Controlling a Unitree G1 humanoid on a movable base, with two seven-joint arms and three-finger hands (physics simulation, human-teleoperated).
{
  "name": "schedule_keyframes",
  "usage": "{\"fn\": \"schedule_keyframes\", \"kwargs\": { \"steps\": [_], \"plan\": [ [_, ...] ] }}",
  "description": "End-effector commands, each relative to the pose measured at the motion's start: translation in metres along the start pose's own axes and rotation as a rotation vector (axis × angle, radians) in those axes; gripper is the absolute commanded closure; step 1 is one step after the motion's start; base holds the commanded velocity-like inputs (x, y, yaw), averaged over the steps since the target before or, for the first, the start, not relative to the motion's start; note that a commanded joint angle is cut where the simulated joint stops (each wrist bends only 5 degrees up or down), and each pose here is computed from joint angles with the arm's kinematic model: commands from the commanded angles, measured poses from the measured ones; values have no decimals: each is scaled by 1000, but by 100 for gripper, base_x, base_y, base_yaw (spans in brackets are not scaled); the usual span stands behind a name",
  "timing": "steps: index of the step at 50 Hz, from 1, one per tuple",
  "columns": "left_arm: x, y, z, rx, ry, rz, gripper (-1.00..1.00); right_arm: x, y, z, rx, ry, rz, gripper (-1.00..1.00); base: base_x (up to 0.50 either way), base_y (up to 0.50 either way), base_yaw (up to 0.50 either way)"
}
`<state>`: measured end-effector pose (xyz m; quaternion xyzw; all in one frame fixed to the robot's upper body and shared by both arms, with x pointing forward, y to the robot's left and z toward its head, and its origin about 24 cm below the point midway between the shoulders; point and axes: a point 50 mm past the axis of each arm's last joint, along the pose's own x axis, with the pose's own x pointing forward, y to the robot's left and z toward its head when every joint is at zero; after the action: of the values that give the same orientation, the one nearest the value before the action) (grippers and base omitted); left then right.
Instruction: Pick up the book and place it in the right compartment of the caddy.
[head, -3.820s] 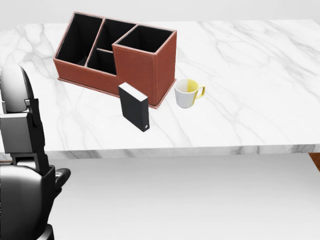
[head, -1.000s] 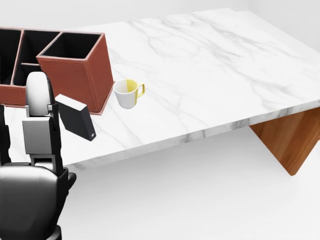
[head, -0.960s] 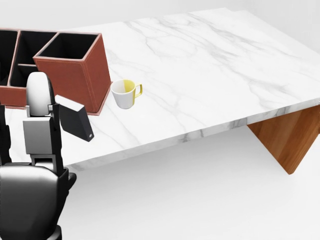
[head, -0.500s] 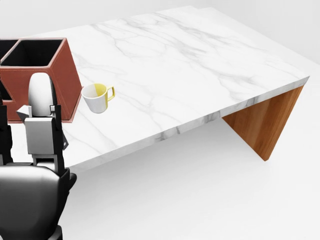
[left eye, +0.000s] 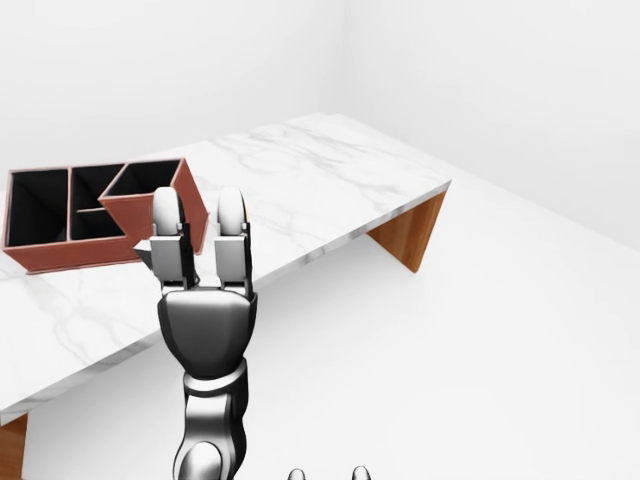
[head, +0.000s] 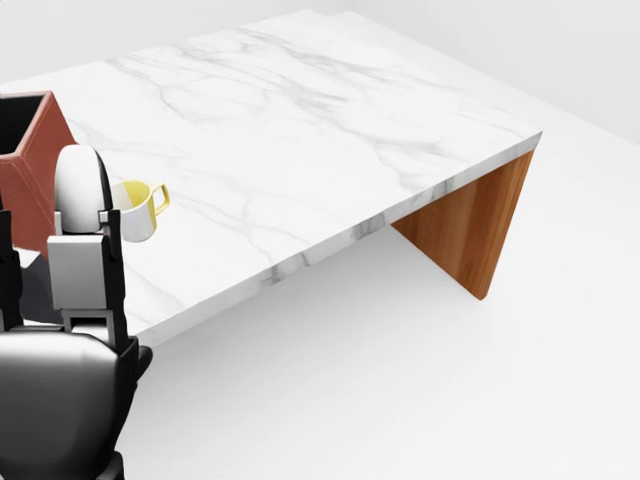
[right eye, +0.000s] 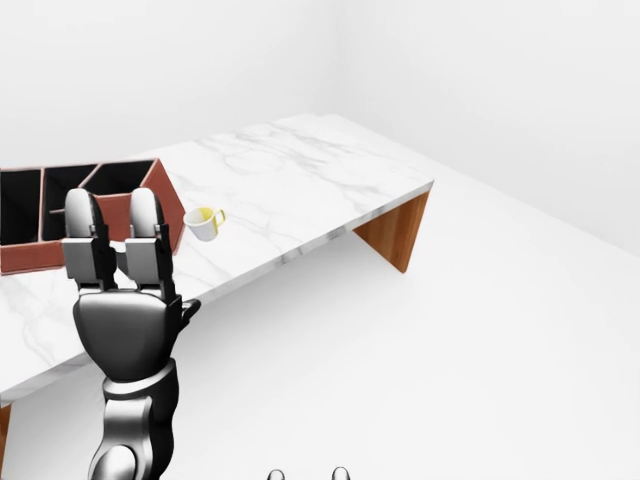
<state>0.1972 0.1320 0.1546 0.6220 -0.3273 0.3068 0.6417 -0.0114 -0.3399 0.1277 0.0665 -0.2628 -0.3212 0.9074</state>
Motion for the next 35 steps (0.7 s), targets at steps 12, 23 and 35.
{"fn": "schedule_keyframes", "kwargs": {
  "steps": [12, 23, 35],
  "plan": [
    [0, 2, 0, -2, 4, 7, -100, 0, 4, 3, -2, -13, 23, -100, 0, 0, -1],
    [0, -1, 0, -1, 0, -4, -100, -1, 5, 1, -21, 5, 31, -100, 0, 0, 0],
    [0, 1, 1, -1, -2, 2, -100, -1, 5, -1, -24, 15, 33, -100, 6, 9, 0]
  ]
}}
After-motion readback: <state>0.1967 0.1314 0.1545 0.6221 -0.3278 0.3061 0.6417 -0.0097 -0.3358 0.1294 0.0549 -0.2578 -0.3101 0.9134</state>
